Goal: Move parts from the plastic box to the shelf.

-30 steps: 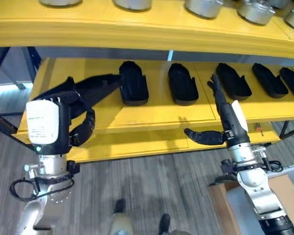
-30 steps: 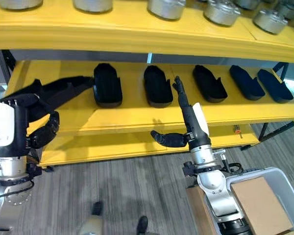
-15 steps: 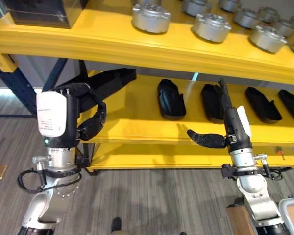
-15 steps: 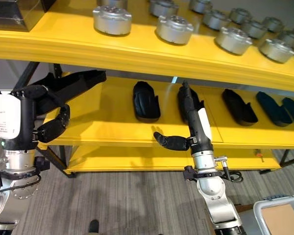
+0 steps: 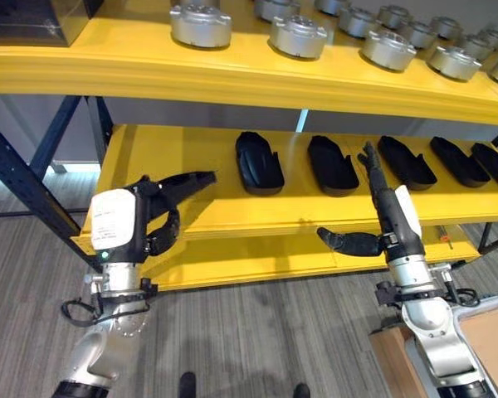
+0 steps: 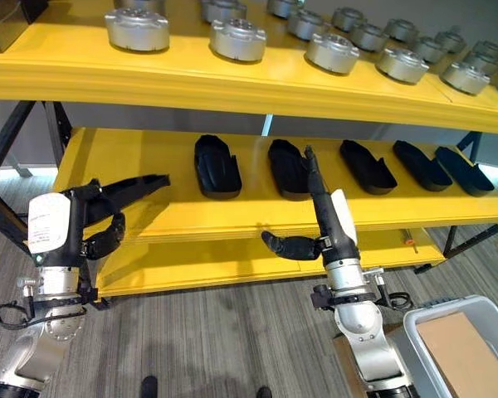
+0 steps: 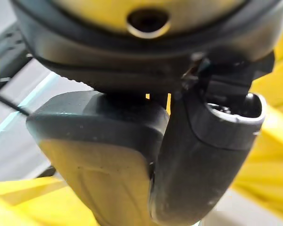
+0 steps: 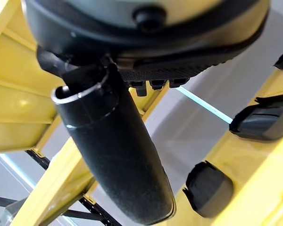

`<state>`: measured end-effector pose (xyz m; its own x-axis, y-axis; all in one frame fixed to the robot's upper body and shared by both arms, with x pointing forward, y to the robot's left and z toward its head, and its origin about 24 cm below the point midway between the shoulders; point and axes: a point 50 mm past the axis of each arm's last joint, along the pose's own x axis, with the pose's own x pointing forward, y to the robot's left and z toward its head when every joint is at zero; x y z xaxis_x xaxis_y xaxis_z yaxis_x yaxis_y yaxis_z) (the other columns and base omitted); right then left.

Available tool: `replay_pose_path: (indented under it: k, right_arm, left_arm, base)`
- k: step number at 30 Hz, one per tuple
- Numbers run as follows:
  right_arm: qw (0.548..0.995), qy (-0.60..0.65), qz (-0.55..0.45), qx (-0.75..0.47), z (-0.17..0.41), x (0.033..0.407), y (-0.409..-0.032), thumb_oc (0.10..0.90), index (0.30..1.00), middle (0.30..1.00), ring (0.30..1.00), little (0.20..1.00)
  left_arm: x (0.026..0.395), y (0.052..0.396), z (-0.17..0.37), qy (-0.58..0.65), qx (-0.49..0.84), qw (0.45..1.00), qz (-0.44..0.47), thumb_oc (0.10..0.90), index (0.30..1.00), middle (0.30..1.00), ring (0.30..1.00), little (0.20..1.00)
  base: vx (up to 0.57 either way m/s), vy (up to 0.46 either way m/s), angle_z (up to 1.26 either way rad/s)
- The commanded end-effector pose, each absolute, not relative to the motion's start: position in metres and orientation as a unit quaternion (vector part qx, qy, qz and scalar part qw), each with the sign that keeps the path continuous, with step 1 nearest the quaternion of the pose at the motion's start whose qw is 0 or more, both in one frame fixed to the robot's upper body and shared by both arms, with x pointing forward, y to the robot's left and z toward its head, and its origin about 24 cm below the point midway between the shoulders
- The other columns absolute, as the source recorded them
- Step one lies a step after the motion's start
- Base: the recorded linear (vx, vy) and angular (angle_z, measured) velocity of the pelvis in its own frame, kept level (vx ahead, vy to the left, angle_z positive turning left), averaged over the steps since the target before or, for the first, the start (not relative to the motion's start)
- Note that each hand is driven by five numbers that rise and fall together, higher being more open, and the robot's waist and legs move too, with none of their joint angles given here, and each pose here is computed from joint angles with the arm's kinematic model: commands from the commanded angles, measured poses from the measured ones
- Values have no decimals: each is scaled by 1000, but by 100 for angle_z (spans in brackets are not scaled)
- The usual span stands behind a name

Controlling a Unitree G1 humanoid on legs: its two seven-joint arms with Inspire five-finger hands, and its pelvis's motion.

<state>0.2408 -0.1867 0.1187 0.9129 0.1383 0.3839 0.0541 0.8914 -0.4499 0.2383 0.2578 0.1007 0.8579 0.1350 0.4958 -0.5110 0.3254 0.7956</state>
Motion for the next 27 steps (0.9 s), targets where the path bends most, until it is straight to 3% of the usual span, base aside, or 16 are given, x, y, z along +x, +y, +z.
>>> replay_pose_path:
  k: [1, 17, 27]
  right_arm:
    - [917, -325, 21, -229, 164, 240, -181, 900, 1000, 1000, 1000, 1000]
    - [916, -335, 53, -215, 168, 242, -173, 900, 1000, 1000, 1000, 1000]
    - [916, -332, 68, -213, 166, 244, -168, 900, 1000, 1000, 1000, 1000]
  left_arm:
    - [254, 258, 175, -329, 528, 724, 297, 400, 300, 300, 300, 300]
    - [270, 301, 180, -253, 590, 677, 360, 400, 300, 300, 300, 300]
    - [288, 305, 182, -224, 610, 672, 355, 400, 300, 300, 300, 300]
  base:
    - [-1, -13, -4]
    - [-4, -20, -7]
    - [-9, -5, -4]
